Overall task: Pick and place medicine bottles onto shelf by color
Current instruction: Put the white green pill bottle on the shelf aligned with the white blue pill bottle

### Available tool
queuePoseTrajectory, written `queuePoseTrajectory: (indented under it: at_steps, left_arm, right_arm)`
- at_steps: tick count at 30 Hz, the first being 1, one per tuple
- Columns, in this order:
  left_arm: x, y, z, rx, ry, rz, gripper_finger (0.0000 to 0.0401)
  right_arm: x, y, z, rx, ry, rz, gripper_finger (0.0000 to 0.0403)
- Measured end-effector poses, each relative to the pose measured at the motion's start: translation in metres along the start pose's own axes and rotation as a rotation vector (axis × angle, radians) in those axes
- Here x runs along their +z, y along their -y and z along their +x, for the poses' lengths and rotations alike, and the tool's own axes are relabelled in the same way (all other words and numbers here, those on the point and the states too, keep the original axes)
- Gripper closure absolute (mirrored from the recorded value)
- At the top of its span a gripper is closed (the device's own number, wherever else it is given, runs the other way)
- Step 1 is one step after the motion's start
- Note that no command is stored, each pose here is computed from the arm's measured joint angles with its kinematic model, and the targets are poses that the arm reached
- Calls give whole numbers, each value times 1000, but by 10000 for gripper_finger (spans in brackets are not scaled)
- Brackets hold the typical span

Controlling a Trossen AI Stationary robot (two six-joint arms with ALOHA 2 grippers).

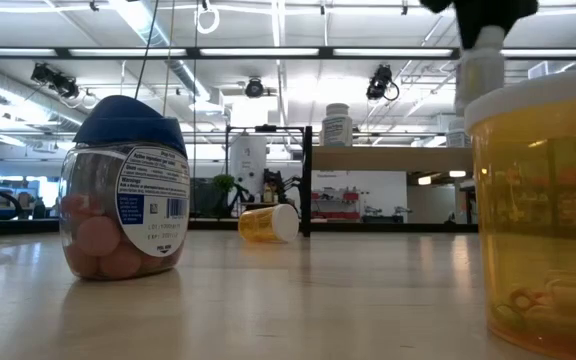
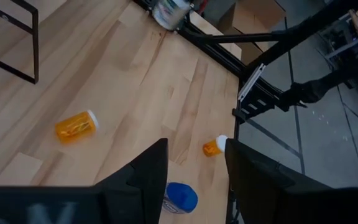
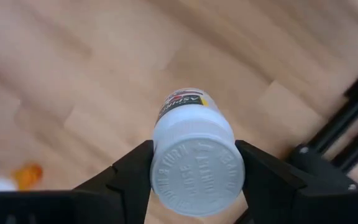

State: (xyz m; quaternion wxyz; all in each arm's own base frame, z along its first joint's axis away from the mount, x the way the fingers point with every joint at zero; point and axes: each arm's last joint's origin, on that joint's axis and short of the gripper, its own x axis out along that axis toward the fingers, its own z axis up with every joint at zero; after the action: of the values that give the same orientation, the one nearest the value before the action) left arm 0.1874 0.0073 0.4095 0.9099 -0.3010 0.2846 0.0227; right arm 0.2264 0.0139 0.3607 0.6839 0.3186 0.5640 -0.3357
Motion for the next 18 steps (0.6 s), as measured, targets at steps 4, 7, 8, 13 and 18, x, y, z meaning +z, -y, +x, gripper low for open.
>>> queuePoseTrajectory:
  at_steps: [4,7,8,13,18]
  left_arm:
    - [0,0,0,0,0,15,234]
    - [0,0,0,0,0,21,234]
    - [0,0,0,0,0,21,234]
    - [0,0,0,0,0,1,234]
    - [0,0,0,0,0,-2,234]
  right_arm:
    - [31,23,1,-19,15,103,189]
    - [48,41,2,-34,23,170,189]
    - [54,47,3,-40,24,183,189]
    - [75,76,4,-62,25,233,189]
    - [79,107,-6,-57,62,290,189]
